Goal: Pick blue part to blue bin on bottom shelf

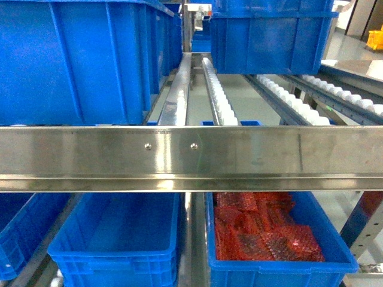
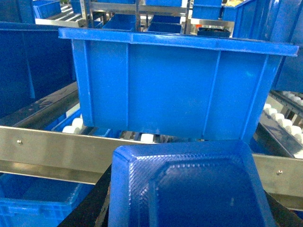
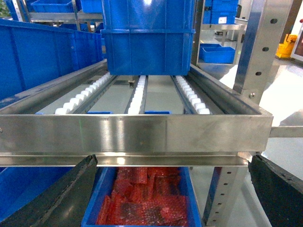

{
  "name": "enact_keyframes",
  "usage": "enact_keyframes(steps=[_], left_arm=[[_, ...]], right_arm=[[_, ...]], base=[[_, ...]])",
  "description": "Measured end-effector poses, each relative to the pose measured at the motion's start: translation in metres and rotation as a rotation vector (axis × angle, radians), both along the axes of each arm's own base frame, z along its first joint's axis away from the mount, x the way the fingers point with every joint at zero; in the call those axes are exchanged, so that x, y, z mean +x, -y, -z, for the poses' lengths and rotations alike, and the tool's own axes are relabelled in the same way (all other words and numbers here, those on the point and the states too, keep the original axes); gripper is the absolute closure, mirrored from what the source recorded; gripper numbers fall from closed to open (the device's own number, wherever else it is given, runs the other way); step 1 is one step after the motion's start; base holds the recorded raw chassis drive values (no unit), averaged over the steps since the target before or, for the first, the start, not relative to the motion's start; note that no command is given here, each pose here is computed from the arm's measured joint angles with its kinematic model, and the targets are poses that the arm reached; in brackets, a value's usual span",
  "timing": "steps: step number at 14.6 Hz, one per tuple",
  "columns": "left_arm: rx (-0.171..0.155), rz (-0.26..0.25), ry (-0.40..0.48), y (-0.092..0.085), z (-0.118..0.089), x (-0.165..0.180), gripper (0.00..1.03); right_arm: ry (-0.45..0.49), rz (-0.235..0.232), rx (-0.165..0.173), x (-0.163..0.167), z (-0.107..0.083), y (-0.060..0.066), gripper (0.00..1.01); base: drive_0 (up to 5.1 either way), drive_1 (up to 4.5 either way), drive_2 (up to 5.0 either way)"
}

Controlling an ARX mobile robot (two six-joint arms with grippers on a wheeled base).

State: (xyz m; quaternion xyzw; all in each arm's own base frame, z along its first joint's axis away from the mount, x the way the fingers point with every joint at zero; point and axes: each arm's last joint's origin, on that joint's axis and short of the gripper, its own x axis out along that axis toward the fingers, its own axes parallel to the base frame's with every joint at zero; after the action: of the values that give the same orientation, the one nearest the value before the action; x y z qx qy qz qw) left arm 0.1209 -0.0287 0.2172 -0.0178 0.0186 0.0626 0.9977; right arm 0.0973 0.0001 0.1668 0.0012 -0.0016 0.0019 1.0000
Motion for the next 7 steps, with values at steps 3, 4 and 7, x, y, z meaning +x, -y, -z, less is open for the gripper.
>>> enact_keyframes(steps=[3, 4, 7], left_arm=[[0.0, 0.006, -0.002, 0.0002, 0.0002, 0.0002, 0.59], [0.0, 0.006, -0.002, 0.0002, 0.0002, 0.0002, 0.59], [0.0, 0.006, -0.002, 0.0002, 0.0002, 0.0002, 0.59]], right_arm=[[-0.001, 0.001, 0.0, 0.0, 0.0001, 0.0, 0.03], [-0.001, 0.001, 0.0, 0.0, 0.0001, 0.0, 0.03], [-0.001, 0.001, 0.0, 0.0, 0.0001, 0.0, 0.03]], base=[[0.0, 0.0, 0.0], [0.0, 0.0, 0.0], [0.0, 0.0, 0.0]])
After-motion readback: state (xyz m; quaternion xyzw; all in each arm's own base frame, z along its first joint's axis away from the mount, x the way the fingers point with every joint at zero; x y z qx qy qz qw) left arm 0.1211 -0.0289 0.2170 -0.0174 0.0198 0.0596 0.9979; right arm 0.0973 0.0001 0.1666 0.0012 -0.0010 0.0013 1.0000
